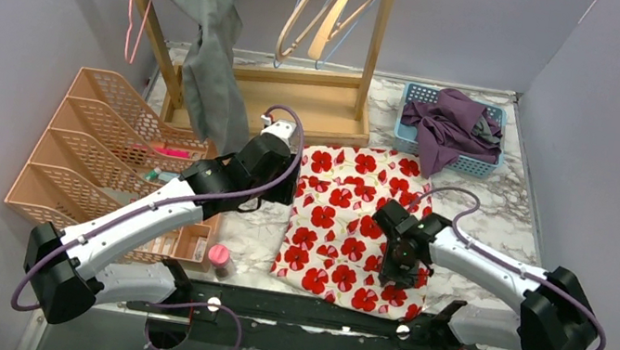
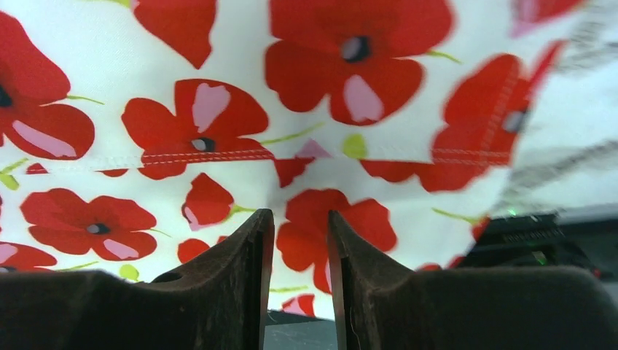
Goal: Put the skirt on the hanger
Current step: Flatten out the skirt at the center of the board.
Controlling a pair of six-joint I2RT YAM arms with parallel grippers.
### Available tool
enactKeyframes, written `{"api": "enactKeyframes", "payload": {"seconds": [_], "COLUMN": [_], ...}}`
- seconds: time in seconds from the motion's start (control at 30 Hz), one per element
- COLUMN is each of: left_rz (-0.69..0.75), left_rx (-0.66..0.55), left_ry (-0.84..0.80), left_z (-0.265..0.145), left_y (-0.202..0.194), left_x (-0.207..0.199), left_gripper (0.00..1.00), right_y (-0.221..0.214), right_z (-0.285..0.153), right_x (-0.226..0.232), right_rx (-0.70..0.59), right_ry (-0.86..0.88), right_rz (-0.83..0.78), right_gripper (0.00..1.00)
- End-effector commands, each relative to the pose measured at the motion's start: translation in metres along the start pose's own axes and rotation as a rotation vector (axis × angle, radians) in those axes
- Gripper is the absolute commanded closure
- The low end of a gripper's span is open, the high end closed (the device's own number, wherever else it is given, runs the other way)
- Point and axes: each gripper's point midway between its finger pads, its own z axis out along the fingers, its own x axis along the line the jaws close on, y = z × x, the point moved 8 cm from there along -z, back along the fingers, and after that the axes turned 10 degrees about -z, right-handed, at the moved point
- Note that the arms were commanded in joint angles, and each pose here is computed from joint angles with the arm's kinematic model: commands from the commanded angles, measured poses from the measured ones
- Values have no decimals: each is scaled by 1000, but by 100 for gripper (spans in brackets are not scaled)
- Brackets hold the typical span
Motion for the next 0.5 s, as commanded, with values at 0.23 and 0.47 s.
{"api": "enactKeyframes", "payload": {"seconds": [0.23, 0.47], "left_rz": [84, 134], "left_rx": [-249, -324], "left_ry": [22, -160], "left_z": [-21, -62], "left_y": [66, 86], "left_x": [-18, -34], "left_gripper": [38, 40], "right_y": [44, 49], "right_z": [-49, -40], "right_x": [55, 137], "right_rx": [-252, -299], "right_ry": [200, 312], "right_rz": [-255, -510], "right_gripper": [58, 44]}}
